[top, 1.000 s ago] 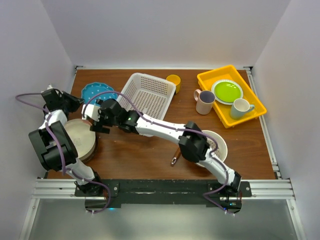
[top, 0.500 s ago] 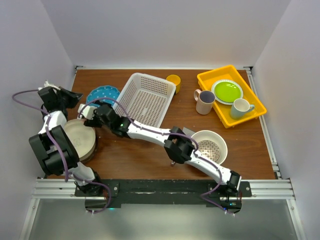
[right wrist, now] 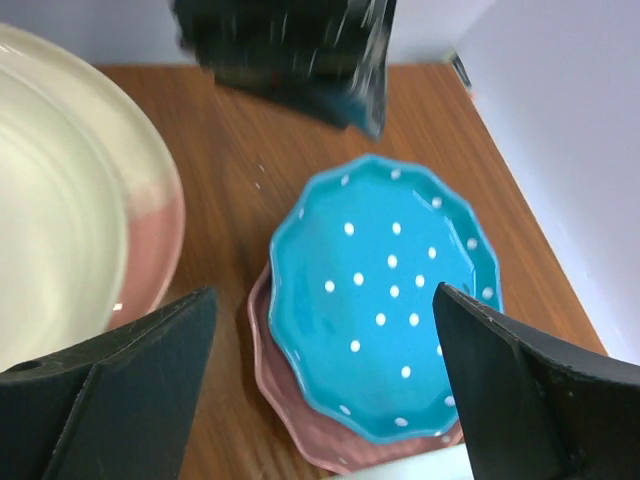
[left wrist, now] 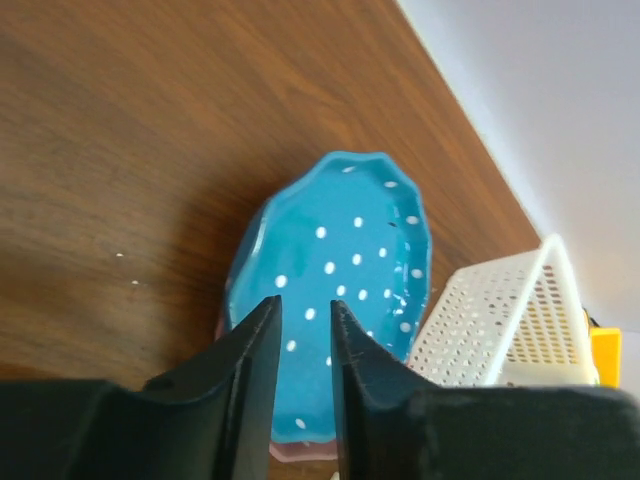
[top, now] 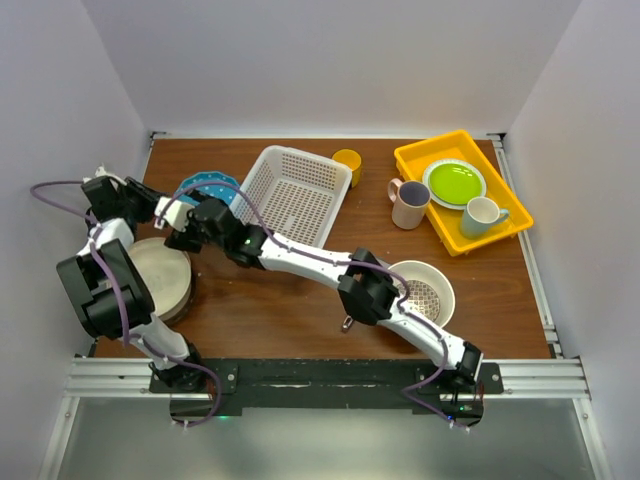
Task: Place the mixed dishes into the plastic bin
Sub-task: Pick up the plate at the center of the board.
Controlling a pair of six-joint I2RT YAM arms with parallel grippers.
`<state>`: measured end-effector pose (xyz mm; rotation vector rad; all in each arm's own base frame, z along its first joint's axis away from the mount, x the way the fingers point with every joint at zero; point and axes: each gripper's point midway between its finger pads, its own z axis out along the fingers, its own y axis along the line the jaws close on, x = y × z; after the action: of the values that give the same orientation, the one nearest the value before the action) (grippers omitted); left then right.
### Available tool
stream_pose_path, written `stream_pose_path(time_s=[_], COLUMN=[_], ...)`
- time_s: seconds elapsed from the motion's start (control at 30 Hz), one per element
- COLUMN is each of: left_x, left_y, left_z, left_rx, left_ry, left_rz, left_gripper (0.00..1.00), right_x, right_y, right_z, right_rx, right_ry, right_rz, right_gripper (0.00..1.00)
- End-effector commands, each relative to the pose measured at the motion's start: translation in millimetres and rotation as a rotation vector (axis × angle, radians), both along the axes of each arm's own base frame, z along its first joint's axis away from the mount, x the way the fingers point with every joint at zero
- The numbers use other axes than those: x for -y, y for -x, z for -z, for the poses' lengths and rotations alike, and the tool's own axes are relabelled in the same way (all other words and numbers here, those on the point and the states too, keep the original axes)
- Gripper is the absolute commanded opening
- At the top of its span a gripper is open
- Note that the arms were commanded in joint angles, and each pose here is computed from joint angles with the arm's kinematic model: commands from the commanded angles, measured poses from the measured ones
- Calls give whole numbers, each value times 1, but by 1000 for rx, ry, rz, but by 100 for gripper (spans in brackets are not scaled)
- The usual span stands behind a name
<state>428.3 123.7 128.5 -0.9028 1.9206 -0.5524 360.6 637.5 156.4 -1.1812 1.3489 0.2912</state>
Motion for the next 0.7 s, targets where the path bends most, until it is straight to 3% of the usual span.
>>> stream_pose_path(time_s=[0.0, 0.2, 0.33, 0.67], left_x=[-18, -13, -14, 4], left_y=[-14, -24, -29, -44], left_z=[0, 25, 37, 71], left_rx=[-27, -148, -183, -179], left_ry=[-121, -222, -266, -213], left_rz=[9, 66, 96, 265], left_gripper=[43, 55, 57, 57], right_x=[8, 20, 31, 45], right_y=[19, 37, 36, 52], right_z=[-112, -121, -125, -121], right_rx=[-43, -167, -233, -343], right_ry=[-143, -119, -130, -116], right_rz=[-143, -288, -328, -419], right_gripper=[98, 98, 98, 98])
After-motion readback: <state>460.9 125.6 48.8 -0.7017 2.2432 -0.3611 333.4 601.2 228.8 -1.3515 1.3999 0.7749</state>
